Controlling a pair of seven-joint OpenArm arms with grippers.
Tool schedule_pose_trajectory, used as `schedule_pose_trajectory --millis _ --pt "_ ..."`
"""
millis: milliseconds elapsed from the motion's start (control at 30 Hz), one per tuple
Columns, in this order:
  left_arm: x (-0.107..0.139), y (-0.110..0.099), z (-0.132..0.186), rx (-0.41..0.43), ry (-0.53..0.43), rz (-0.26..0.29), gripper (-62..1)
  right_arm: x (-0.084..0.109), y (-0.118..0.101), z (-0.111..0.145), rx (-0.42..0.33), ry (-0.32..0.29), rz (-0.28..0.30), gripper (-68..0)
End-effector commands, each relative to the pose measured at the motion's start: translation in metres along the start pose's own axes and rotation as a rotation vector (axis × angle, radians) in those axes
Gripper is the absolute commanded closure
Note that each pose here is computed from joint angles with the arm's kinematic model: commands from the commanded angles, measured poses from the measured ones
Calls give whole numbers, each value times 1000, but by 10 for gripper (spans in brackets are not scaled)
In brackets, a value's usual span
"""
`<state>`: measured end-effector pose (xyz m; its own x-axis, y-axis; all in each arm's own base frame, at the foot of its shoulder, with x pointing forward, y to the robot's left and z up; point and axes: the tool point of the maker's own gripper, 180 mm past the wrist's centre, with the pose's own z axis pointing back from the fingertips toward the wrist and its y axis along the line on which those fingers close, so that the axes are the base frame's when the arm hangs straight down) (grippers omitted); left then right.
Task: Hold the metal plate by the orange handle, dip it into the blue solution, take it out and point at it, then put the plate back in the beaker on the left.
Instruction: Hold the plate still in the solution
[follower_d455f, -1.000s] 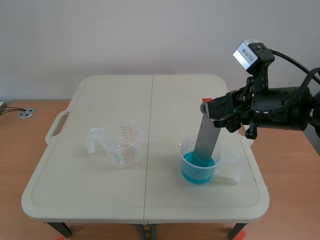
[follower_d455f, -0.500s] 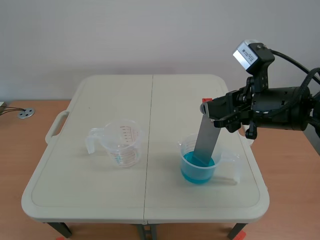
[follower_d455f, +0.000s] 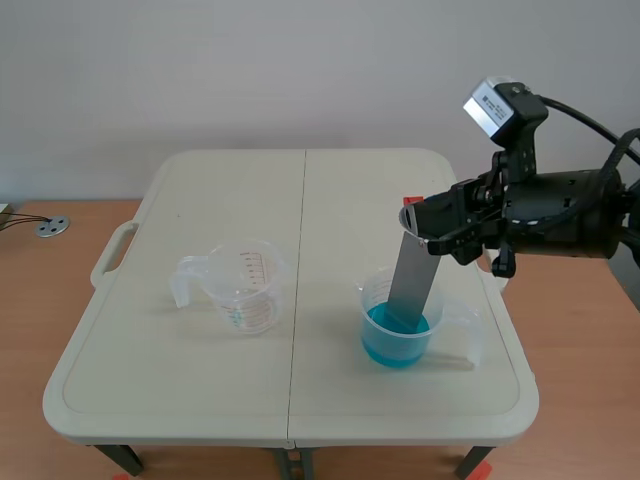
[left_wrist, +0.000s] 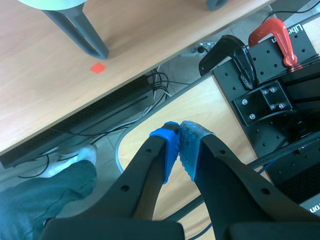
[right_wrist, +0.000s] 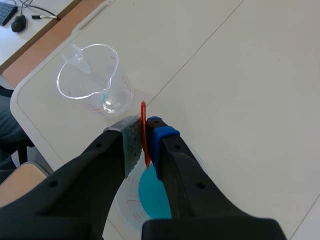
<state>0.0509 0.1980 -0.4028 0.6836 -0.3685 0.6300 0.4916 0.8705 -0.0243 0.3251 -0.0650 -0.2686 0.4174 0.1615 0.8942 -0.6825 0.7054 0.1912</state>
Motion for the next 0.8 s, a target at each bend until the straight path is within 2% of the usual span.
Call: schedule_pose_trajectory --millis 0,267,767 --pt "1 -2 2 -7 -6 6 -27 20 7 3 24 -50 39 -11" --pt "1 -2 2 -7 -6 6 -27 34 22 10 63 -43 72 -11" --pt "2 -2 1 -6 -9 4 -27 71 42 35 93 -99 149 -11"
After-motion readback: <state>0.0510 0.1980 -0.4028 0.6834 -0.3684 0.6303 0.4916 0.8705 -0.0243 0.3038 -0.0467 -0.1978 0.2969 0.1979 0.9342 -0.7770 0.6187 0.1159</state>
